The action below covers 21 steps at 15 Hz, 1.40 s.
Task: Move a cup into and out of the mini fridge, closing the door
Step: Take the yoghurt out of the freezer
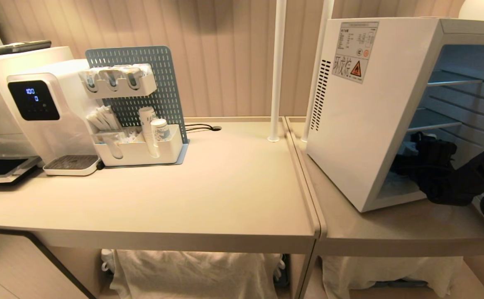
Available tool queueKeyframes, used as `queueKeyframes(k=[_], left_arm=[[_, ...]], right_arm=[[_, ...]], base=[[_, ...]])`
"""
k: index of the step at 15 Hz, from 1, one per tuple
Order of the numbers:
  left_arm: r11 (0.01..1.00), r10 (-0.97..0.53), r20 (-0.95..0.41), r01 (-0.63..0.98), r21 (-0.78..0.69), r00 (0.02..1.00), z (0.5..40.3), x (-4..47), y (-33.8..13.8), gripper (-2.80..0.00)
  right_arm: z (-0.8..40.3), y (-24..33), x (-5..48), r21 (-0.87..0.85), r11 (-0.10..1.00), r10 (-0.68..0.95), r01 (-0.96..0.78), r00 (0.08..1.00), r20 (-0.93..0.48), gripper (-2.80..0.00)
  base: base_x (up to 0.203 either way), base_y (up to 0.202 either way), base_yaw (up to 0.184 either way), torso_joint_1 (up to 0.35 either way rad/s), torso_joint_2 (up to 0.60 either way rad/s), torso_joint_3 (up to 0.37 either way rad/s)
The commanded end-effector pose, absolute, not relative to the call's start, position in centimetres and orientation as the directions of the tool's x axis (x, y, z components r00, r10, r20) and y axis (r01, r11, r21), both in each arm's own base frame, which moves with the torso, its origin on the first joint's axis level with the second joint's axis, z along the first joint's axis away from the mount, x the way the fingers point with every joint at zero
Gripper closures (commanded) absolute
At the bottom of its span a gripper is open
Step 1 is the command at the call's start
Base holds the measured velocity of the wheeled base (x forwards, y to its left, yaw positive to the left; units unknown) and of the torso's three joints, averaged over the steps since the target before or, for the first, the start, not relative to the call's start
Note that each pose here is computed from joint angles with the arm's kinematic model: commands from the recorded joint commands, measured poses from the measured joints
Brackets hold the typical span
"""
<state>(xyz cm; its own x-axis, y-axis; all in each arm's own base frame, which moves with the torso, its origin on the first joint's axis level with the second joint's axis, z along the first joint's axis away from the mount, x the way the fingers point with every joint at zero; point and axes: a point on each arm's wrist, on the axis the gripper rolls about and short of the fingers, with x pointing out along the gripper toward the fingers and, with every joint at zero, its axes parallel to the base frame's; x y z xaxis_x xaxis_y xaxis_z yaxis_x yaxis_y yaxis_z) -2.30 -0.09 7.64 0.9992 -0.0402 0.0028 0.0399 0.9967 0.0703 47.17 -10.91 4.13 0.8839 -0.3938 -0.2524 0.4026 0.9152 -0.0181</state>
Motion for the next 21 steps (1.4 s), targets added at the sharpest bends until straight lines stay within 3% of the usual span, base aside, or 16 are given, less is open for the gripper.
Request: queueKeyframes(k=[1,10,18,21], left_arm=[[0.997,-0.04,0.002,0.04,0.071,0.999,7.6,-2.3,-0.1,0.0],[0.997,-0.04,0.003,0.04,0.072,0.999,7.6,-2.3,-0.1,0.0],[0.997,-0.04,0.003,0.04,0.069,0.999,7.6,-2.3,-0.1,0.0],[0.997,-0.041,0.003,0.041,0.069,0.999,7.6,-2.3,-0.1,0.0]], right_arm=[[4.2,-10.9,47.2,-0.019,0.916,-0.394,0.402,0.885,-0.248,0.0],[8.9,-10.8,41.3,0.007,0.929,-0.359,0.371,0.905,-0.228,0.0],[7.4,-9.6,29.4,0.048,0.958,-0.274,0.282,0.954,-0.12,0.0],[10.6,-8.3,25.9,0.07,0.973,-0.217,0.22,0.975,-0.044,0.0]], base=[[0.0,0.0,0.0,0.0,0.0,0.0],[0.0,0.0,0.0,0.0,0.0,0.0],[0.0,0.0,0.0,0.0,0.0,0.0],[0.0,0.0,0.0,0.0,0.0,0.0]])
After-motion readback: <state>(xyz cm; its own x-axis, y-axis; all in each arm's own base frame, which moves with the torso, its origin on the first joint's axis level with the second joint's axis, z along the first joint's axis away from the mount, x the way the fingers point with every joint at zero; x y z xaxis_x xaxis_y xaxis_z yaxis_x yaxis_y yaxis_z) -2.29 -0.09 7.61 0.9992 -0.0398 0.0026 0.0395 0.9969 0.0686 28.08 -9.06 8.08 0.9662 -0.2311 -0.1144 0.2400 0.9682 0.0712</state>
